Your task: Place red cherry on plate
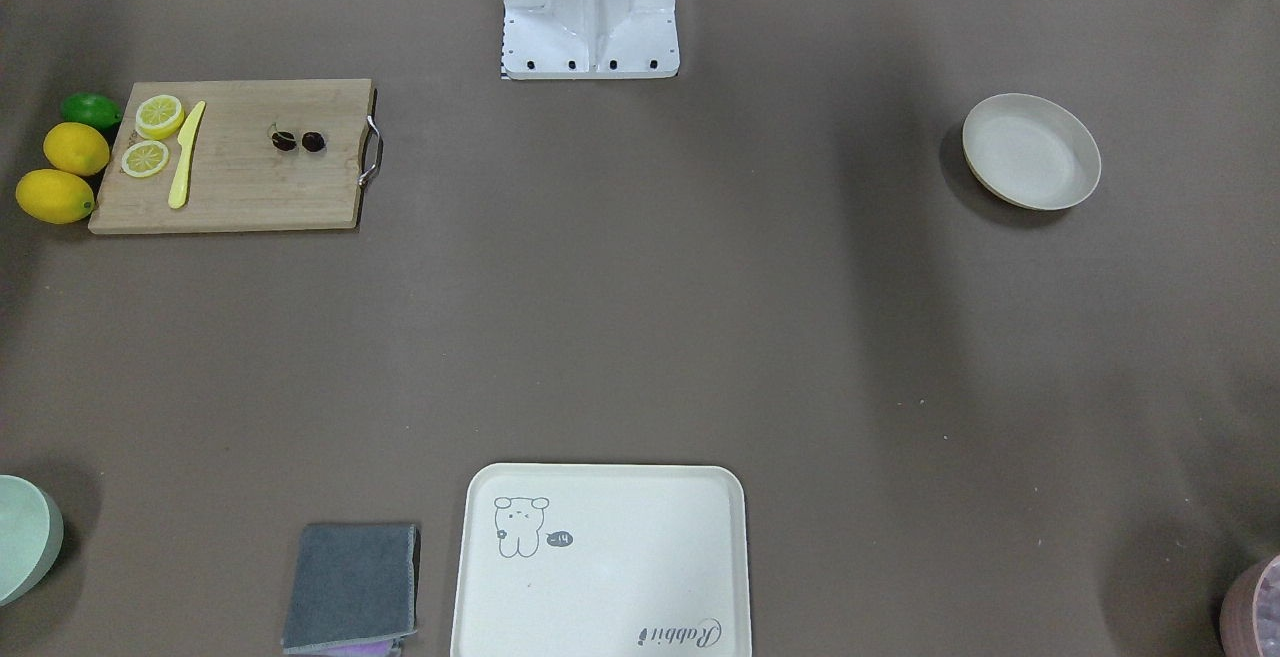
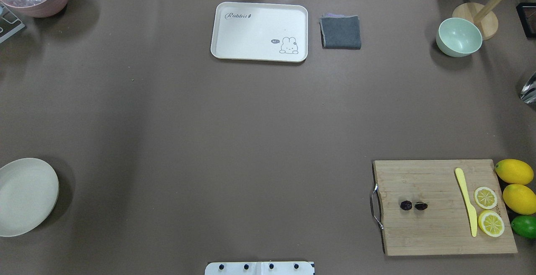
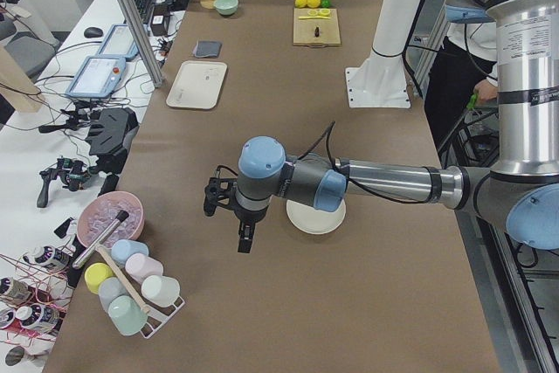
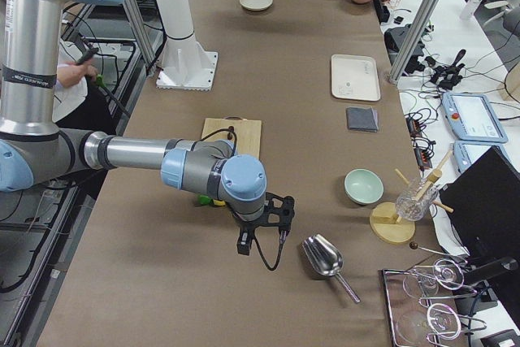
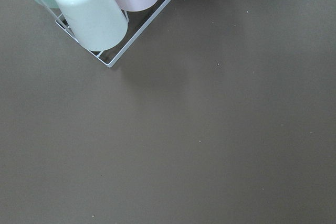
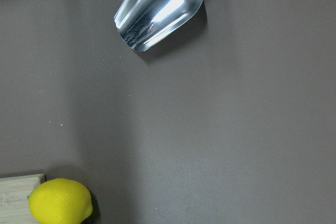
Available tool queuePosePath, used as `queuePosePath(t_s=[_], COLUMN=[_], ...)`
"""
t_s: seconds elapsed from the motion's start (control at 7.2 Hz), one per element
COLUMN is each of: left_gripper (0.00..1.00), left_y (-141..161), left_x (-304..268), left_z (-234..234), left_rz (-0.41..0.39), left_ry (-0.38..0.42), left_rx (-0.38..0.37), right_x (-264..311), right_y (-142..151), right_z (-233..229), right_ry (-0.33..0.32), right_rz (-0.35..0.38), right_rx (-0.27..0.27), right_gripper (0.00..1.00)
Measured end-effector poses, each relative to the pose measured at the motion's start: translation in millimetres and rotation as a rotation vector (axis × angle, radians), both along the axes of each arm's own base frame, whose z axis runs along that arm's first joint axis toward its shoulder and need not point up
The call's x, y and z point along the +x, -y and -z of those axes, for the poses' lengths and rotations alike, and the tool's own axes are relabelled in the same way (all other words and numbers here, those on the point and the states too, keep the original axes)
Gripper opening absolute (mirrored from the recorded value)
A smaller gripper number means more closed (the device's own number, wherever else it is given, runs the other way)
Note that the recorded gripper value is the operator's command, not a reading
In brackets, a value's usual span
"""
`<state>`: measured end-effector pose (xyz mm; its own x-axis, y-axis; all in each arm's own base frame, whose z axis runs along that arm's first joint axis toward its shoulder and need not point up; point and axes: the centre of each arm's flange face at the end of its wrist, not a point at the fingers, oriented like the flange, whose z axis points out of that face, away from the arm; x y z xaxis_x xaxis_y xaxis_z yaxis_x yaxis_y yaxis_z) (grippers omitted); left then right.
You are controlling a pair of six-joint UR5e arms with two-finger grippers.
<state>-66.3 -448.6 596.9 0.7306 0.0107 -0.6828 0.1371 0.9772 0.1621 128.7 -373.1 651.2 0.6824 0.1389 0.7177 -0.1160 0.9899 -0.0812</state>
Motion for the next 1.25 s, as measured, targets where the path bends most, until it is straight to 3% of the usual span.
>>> queuePosePath(t_s=[1.25], left_gripper=[0.98], left_y=[1.1], left_x=[0.4], left_z=[-0.8], left_rz=[0.0], left_ry=[-0.001], left_rx=[-0.002], right_x=[-0.5], right_y=[-4.3], right_z=[-2.9], right_ry=[0.005], right_rz=[-0.001], right_rx=[-0.006], right_gripper=[1.0])
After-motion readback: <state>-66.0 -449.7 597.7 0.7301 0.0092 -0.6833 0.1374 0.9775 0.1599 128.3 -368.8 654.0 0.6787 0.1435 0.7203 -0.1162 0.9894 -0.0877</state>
